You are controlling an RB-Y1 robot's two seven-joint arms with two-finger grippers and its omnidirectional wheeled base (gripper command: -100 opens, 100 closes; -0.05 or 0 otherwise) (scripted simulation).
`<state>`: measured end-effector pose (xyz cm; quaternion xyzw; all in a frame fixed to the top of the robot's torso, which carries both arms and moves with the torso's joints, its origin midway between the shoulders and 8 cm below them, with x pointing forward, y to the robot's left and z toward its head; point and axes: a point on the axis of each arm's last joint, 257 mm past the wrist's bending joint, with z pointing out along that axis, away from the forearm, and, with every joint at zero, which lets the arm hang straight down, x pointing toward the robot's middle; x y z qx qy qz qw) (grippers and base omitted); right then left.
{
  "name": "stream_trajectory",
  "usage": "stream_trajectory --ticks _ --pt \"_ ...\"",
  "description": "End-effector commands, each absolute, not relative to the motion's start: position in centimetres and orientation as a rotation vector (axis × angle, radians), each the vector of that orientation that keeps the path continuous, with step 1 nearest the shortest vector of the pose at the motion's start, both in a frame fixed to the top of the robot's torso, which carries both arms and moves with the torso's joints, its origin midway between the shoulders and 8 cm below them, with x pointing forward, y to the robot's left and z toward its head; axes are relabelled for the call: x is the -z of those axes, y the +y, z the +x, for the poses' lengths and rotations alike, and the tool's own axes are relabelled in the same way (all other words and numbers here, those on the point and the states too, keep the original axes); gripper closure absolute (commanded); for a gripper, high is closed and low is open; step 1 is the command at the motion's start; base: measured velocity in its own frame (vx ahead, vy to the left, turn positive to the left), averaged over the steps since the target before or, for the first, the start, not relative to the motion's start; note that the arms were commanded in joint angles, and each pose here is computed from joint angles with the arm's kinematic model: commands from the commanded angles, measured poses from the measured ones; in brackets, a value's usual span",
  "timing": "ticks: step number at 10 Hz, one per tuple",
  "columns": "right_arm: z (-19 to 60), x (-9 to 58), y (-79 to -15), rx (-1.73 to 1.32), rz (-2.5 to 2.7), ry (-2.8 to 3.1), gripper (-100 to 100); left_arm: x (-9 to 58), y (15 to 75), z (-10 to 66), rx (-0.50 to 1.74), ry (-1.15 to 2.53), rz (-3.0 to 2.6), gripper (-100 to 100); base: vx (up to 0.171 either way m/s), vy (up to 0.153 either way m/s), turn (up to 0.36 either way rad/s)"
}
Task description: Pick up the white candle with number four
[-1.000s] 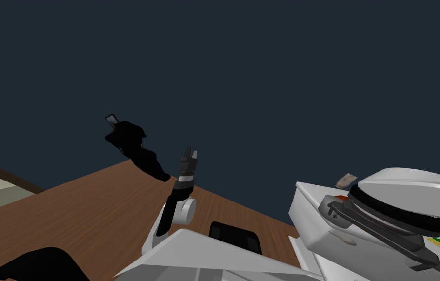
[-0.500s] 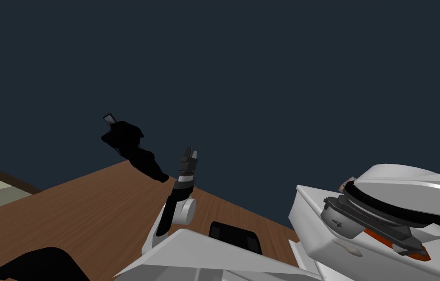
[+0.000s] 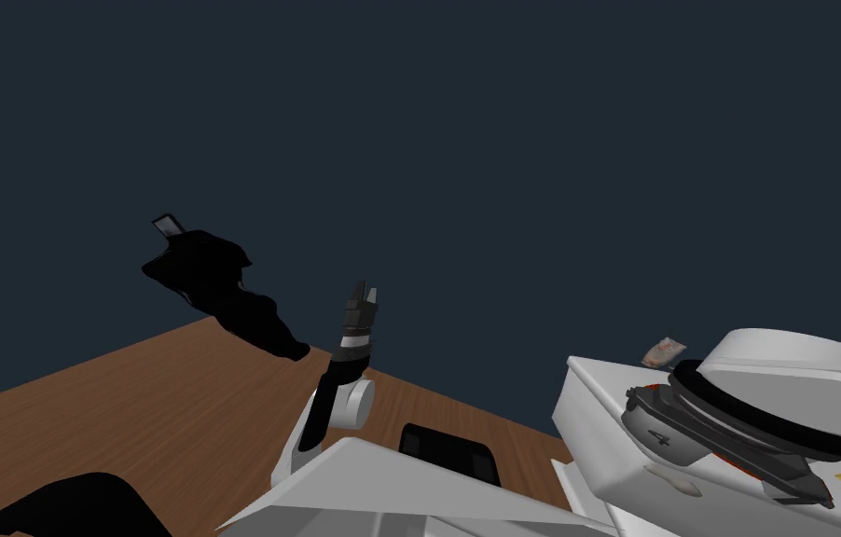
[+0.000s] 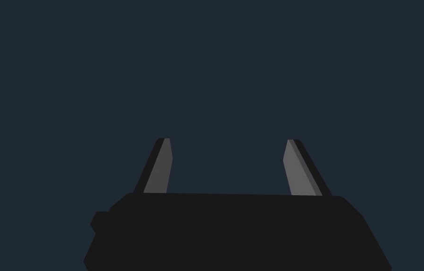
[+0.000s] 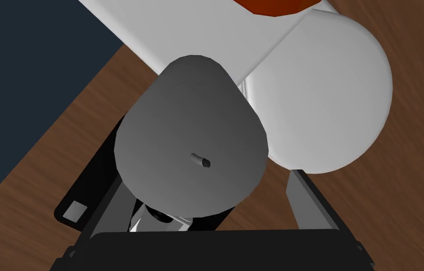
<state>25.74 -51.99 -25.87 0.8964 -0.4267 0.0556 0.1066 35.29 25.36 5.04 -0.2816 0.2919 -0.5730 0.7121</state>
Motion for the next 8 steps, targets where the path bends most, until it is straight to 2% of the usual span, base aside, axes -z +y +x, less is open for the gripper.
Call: stream_trajectory --ticks 1,5,6,7,8 --pt "25.7 25.9 -52.0 -0.164 2.64 -1.256 100 -5.0 25.4 35.3 1.27 0.647 -0.624 0 0.008 0.006 0.016" --pt "25.8 25.9 -52.0 -0.165 2.641 -1.257 100 -5.0 25.4 35.3 1.27 0.647 -0.624 0 0.0 0.0 0.0" --pt "25.8 25.9 -52.0 -0.165 2.641 -1.257 0 -5.0 25.4 35.3 1.27 0.647 -0.624 0 0.0 0.0 0.0" --pt "26.1 25.2 -51.7 -0.157 2.622 -1.284 100 -5.0 25.4 35.3 1.27 0.647 -0.624 0 -0.08 -0.031 0.169" --pt "26.4 24.7 -51.4 -0.152 2.612 -1.302 100 -5.0 25.4 35.3 1.271 0.647 -0.624 0 -0.117 -0.081 0.236"
